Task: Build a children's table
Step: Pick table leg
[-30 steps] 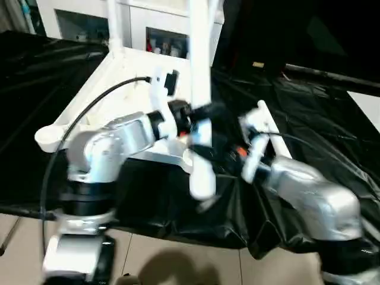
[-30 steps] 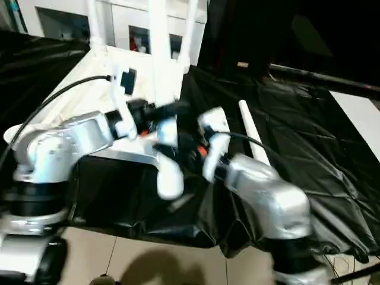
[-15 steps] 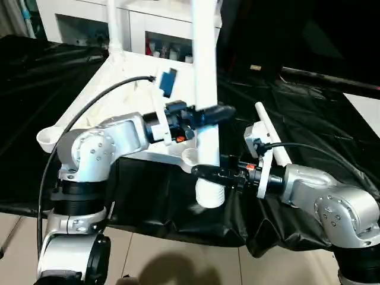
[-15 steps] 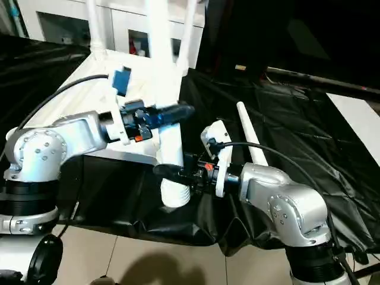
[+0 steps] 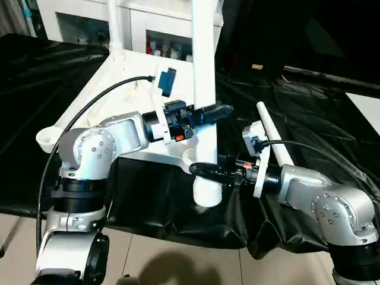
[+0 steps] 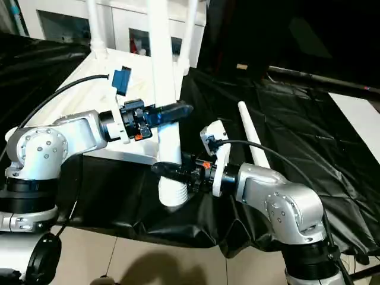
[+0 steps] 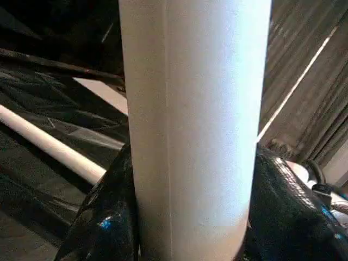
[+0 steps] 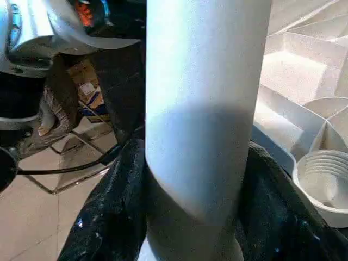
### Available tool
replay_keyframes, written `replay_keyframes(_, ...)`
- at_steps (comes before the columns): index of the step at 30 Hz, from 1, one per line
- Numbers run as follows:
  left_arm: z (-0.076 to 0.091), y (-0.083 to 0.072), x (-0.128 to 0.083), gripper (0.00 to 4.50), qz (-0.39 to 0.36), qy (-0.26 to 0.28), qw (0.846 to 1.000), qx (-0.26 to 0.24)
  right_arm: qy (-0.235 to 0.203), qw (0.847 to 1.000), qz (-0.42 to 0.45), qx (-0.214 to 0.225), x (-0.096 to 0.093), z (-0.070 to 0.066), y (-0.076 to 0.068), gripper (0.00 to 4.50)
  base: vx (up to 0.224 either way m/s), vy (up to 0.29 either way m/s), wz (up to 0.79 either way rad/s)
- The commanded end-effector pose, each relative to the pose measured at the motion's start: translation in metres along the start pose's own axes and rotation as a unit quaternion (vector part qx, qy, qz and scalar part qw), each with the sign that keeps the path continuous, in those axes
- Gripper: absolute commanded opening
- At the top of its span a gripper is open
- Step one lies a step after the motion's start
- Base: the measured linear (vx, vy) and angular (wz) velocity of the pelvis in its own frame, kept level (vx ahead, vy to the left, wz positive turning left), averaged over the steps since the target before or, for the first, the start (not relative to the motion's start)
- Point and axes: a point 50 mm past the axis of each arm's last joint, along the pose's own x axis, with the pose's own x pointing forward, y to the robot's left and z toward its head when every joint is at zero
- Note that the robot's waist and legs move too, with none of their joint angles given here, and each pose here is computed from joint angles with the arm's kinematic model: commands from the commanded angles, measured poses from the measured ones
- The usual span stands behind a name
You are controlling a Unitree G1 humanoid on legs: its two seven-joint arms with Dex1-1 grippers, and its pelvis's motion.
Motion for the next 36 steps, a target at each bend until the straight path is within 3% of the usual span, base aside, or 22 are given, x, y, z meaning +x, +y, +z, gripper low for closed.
replay_keyframes(1, -0.002, -0.01, 0.007, 2.99, -0.028, 0.015, 0.999, 0.016, -0.009, 0.998, -0.056, 0.002, -0.009, 0.005, -0.014, 1.86, 0.0, 0.0, 0.0)
replay_keyframes(2, -0.002, -0.009, 0.007, 2.48, -0.027, 0.014, 0.999, 0.015, -0.009, 0.998, -0.056, 0.002, -0.009, 0.005, -0.014, 1.86, 0.0, 0.0, 0.0)
replay_keyframes(5, -0.001, -0.007, 0.006, 2.52, -0.021, 0.011, 1.0, 0.012, -0.009, 0.998, -0.058, 0.001, -0.009, 0.006, -0.015, 1.86, 0.0, 0.0, 0.0)
replay_keyframes(8, -0.001, -0.006, 0.005, 2.01, -0.021, 0.015, 1.0, 0.008, -0.01, 0.998, -0.056, 0.001, -0.007, 0.006, -0.014, 1.86, 0.0, 0.0, 0.0)
replay_keyframes(13, 0.001, -0.004, 0.005, 1.88, -0.019, 0.012, 1.0, 0.003, -0.011, 0.998, -0.06, -0.006, -0.007, 0.006, -0.014, 1.86, 0.0, 0.0, 0.0)
replay_keyframes(18, 0.005, -0.003, 0.003, 1.85, -0.026, 0.021, 0.999, 0.003, -0.037, 0.996, -0.048, -0.06, -0.007, 0.013, -0.012, 1.86, 0.0, 0.0, 0.0)
replay_keyframes(20, 0.005, -0.004, 0.002, 1.85, -0.033, 0.027, 0.999, 0.007, -0.045, 0.997, -0.038, -0.053, -0.008, 0.014, -0.012, 2.42, 0.0, 0.0, 0.0)
replay_keyframes(23, 0.006, -0.006, 0.002, 1.85, -0.045, 0.043, 0.998, 0.017, -0.05, 0.998, -0.018, -0.042, -0.009, 0.016, -0.01, 2.58, 0.0, 0.0, 0.0)
replay_keyframes(27, 0.007, -0.006, 0.002, 1.85, -0.052, 0.056, 0.997, 0.029, -0.04, 0.998, -0.009, -0.051, -0.01, 0.016, -0.01, 2.98, 0.0, 0.0, 0.0)
replay_keyframes(36, 0.009, -0.008, 0.004, 1.85, -0.068, 0.07, 0.994, 0.043, 0.015, 0.999, 0.035, -0.037, -0.011, 0.005, -0.007, 2.99, 0.0, 0.0, 0.0)
